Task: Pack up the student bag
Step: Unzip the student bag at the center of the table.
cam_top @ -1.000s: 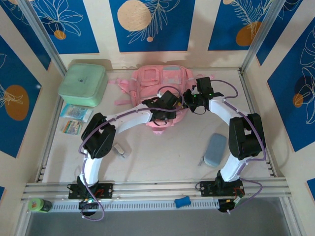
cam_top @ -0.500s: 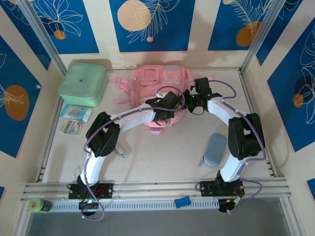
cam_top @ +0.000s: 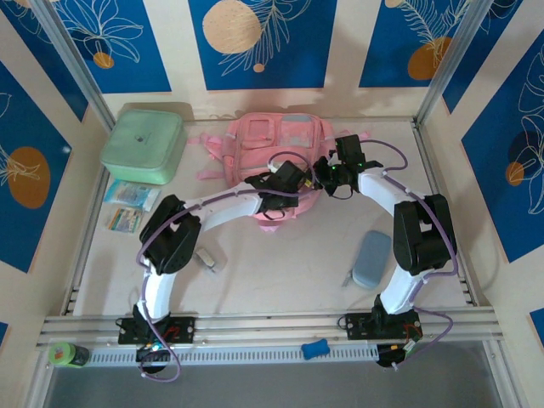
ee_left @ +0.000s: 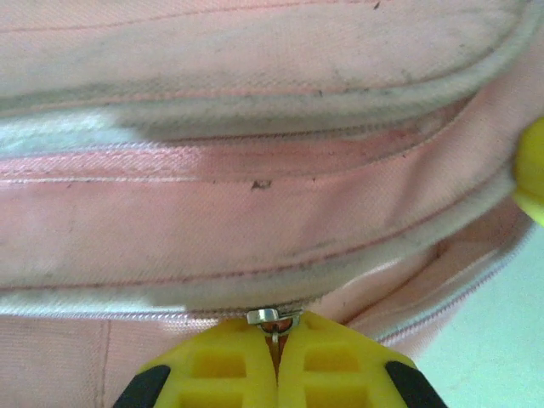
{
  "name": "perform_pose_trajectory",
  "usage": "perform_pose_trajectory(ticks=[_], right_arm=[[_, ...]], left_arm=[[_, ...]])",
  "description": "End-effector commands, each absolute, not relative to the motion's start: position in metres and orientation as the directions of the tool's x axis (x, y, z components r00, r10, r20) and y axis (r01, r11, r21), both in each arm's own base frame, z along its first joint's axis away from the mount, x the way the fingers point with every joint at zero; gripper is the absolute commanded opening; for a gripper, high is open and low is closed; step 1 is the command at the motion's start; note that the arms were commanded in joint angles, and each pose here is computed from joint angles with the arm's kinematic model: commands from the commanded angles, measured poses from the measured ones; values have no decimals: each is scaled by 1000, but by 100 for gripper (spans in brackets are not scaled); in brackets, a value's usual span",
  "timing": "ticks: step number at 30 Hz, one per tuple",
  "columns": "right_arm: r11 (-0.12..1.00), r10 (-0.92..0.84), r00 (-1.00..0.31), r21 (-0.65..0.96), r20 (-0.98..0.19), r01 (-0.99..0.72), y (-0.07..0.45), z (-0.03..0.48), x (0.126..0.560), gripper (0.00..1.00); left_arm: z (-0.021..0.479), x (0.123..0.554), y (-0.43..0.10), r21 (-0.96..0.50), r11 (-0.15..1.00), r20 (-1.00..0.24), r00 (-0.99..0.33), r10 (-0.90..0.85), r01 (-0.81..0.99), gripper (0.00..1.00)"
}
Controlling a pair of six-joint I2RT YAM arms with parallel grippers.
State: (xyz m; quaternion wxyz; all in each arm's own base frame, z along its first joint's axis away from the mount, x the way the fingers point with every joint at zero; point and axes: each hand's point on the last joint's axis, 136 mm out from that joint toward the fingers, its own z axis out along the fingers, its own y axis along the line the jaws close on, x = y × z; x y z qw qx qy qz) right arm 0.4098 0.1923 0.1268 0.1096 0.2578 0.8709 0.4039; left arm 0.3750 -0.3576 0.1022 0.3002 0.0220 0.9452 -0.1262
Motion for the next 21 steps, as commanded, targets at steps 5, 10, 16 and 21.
perform_pose_trajectory(ticks=[5, 10, 16, 21], right_arm=[[498, 568, -823, 795, 3, 347, 160, 146, 431, 0], [482, 567, -824, 809, 4, 336, 155, 154, 436, 0], [457, 515, -856, 833, 38, 311, 189, 158, 409, 4], [438, 514, -852, 823, 101, 362, 213, 141, 371, 39]], left_arm=[[120, 350, -312, -170, 965, -583, -810, 64, 198, 0], [114, 340, -305, -237, 940, -553, -829, 78, 247, 0], [145, 340, -343, -361, 876, -589, -806, 52, 320, 0], [154, 347, -346, -363, 878, -607, -794, 32, 313, 0]])
